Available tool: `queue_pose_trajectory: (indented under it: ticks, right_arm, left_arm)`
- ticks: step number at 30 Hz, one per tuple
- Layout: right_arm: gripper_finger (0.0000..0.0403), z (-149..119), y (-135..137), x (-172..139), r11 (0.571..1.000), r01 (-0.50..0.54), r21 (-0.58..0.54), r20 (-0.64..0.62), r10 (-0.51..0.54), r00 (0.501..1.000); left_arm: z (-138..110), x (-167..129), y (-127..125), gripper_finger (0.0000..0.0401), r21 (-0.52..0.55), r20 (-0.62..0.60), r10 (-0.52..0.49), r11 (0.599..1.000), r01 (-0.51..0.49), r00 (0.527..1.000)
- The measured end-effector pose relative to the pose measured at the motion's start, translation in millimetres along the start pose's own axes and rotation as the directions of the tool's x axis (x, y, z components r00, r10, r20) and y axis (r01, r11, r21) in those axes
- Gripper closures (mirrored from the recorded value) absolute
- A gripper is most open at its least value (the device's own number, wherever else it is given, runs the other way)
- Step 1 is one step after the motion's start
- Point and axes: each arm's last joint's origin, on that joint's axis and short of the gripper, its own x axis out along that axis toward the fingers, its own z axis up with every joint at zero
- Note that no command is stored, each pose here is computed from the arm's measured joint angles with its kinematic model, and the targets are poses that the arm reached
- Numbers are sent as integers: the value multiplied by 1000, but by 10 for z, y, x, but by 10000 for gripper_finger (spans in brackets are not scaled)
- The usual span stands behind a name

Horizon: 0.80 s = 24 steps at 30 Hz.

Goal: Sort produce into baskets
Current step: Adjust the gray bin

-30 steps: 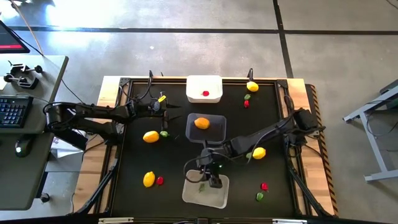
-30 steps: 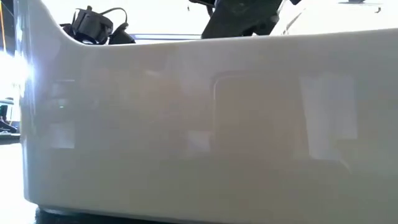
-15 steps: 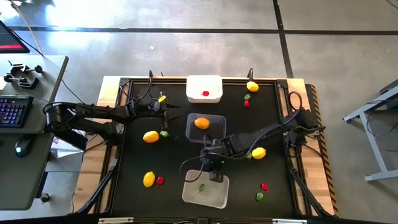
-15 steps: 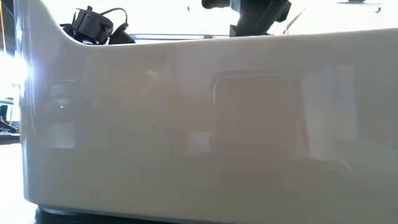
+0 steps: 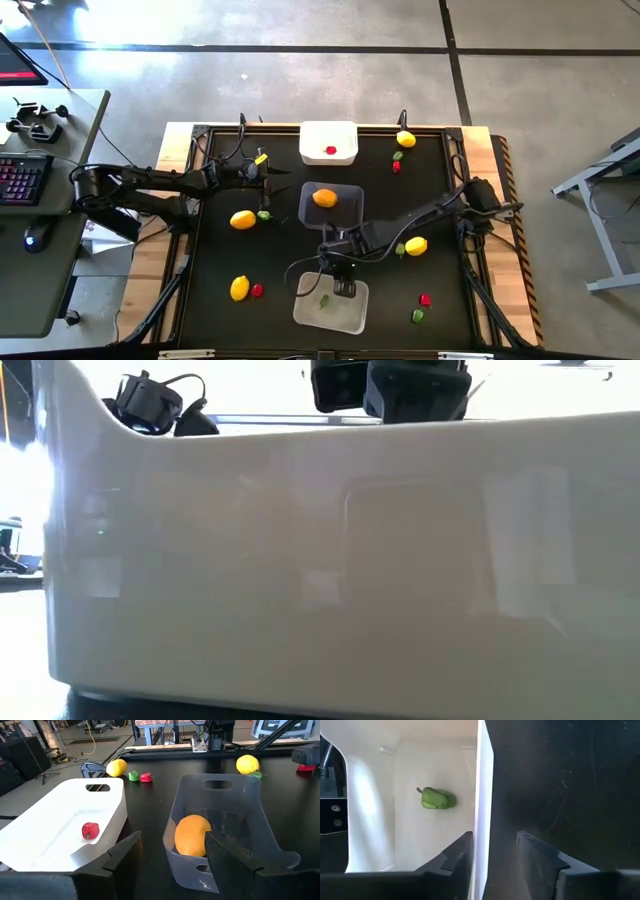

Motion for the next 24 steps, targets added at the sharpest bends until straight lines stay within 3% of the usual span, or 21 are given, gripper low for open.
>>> queue_pose_trajectory:
  ticks: [11,24]
  right_arm:
    - [395,20,-16,-1,997,28,-65,25,-27,999]
    - [399,98,-187,-30,994,84,-70,47,-81,996]
  left_arm:
    - [1,0,0,201,-1,-1,2,1000,-2,1000]
    - [0,0,0,201,-1,-1,2,1000,-2,1000]
